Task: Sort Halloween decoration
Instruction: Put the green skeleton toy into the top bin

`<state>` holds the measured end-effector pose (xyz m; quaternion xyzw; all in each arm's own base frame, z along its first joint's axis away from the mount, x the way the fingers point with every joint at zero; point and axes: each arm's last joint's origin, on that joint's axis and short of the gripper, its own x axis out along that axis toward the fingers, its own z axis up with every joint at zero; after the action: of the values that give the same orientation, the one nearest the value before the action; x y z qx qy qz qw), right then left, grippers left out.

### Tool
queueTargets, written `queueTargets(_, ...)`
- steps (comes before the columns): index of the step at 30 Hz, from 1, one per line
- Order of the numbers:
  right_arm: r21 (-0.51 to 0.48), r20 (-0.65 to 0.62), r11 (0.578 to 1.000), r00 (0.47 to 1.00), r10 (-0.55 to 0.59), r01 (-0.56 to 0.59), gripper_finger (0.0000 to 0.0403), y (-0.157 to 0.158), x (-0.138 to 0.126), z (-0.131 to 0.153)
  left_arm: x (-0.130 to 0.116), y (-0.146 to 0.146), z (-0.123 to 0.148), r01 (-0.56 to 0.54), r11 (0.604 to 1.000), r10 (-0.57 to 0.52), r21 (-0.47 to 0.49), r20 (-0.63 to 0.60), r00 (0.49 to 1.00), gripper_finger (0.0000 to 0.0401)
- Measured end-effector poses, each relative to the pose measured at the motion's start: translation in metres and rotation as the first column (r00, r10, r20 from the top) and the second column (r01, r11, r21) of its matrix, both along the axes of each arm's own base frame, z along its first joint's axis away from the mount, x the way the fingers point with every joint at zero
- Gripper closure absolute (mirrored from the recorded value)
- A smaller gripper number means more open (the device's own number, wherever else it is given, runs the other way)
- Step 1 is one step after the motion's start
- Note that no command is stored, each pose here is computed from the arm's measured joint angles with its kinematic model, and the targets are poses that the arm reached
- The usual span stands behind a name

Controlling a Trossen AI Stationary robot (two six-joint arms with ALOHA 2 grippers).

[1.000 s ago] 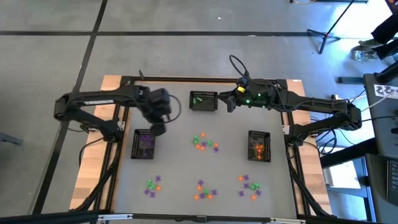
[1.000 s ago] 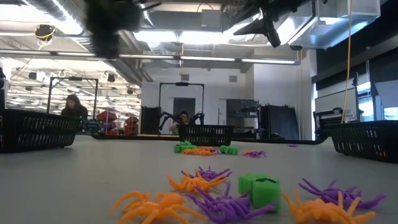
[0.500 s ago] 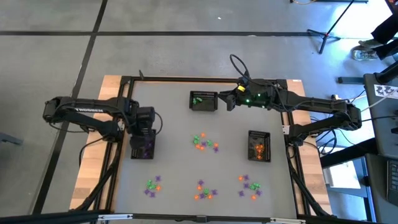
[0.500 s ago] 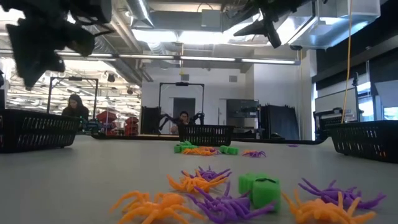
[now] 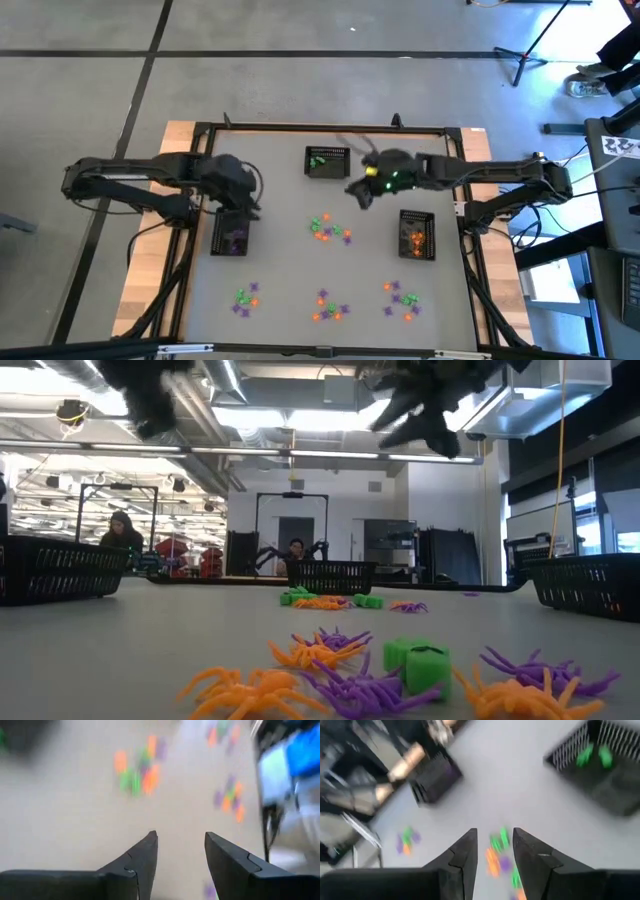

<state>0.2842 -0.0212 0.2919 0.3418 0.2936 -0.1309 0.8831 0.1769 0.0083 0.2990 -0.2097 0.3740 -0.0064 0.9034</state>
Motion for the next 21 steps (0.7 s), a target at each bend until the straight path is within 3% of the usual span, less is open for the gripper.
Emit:
queueTargets(5, 0.015, -0.153, 0.998, 0.986, 0.070, -0.068, 0.0282, 0.022, 0.005, -0.023, -0.015, 0.004, 0.030, -0.113, 0.989, 0.078, 0.098, 0.301, 0.950, 0.0247)
queueTargets(10, 0.018, -0.215, 0.993, 0.970, 0.114, -0.113, 0.0282, 0.037, 0.018, -0.043, -0.028, 0.007, 0.041, -0.167, 0.983, 0.106, 0.078, 0.499, 0.860, 0.0247)
queueTargets(15, 0.030, -0.291, 0.993, 0.950, 0.115, -0.111, 0.0282, 0.041, 0.030, -0.069, -0.032, 0.007, 0.032, -0.190, 0.982, 0.159, -0.008, 0.583, 0.797, 0.0247)
queueTargets(21, 0.051, -0.313, 0.992, 0.941, 0.128, -0.118, 0.0282, 0.042, 0.044, -0.091, -0.029, 0.007, 0.017, -0.200, 0.972, 0.234, -0.124, 0.589, 0.774, 0.0247)
